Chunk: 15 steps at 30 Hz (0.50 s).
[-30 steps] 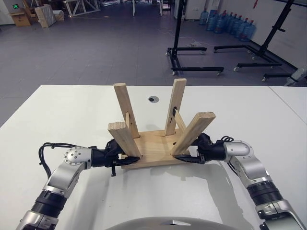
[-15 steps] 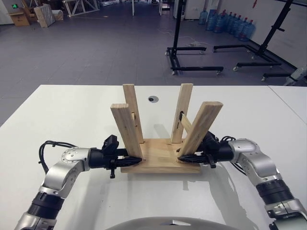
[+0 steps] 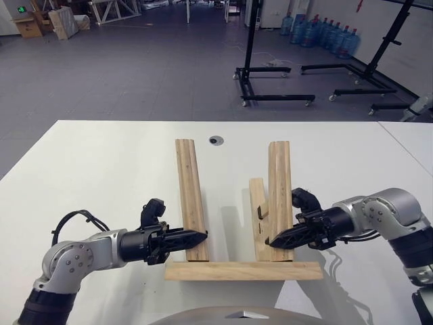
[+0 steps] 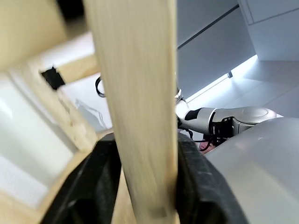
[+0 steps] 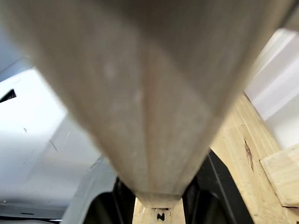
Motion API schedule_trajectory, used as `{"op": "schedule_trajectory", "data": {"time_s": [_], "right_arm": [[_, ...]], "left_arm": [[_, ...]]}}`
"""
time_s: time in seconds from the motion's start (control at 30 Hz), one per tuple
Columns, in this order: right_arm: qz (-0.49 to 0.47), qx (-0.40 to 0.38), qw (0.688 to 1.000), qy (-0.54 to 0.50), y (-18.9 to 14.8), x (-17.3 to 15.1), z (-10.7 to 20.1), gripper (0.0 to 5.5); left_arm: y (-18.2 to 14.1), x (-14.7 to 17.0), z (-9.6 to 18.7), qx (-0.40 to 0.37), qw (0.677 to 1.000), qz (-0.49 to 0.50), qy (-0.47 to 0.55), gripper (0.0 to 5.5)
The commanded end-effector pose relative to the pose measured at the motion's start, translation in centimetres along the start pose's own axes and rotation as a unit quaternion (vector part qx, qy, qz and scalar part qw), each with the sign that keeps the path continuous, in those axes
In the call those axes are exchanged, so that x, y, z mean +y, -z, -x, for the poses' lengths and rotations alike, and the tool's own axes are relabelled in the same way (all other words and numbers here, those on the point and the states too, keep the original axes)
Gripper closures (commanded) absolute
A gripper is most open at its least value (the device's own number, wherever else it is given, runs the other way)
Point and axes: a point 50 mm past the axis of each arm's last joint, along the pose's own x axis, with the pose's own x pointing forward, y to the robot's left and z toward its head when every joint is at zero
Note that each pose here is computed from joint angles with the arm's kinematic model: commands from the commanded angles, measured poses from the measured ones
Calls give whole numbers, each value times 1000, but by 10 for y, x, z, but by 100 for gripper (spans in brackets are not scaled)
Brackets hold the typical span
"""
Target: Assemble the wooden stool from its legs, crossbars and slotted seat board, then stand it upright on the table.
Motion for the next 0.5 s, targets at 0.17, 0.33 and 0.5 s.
{"op": "schedule_trajectory", "data": {"time_s": [0.17,0.33,0.5], "right_arm": [[15,-37,997,73,-36,-10,11,345],[1,-69,995,74,-38,-2,24,253],[42,-121,988,89,-35,14,43,229]], "left_arm": [[-27,19,17,-33,996,-42,-77,274],[-45,16,26,-45,992,-80,-87,193],[-51,7,45,-71,984,-118,-115,122]]}}
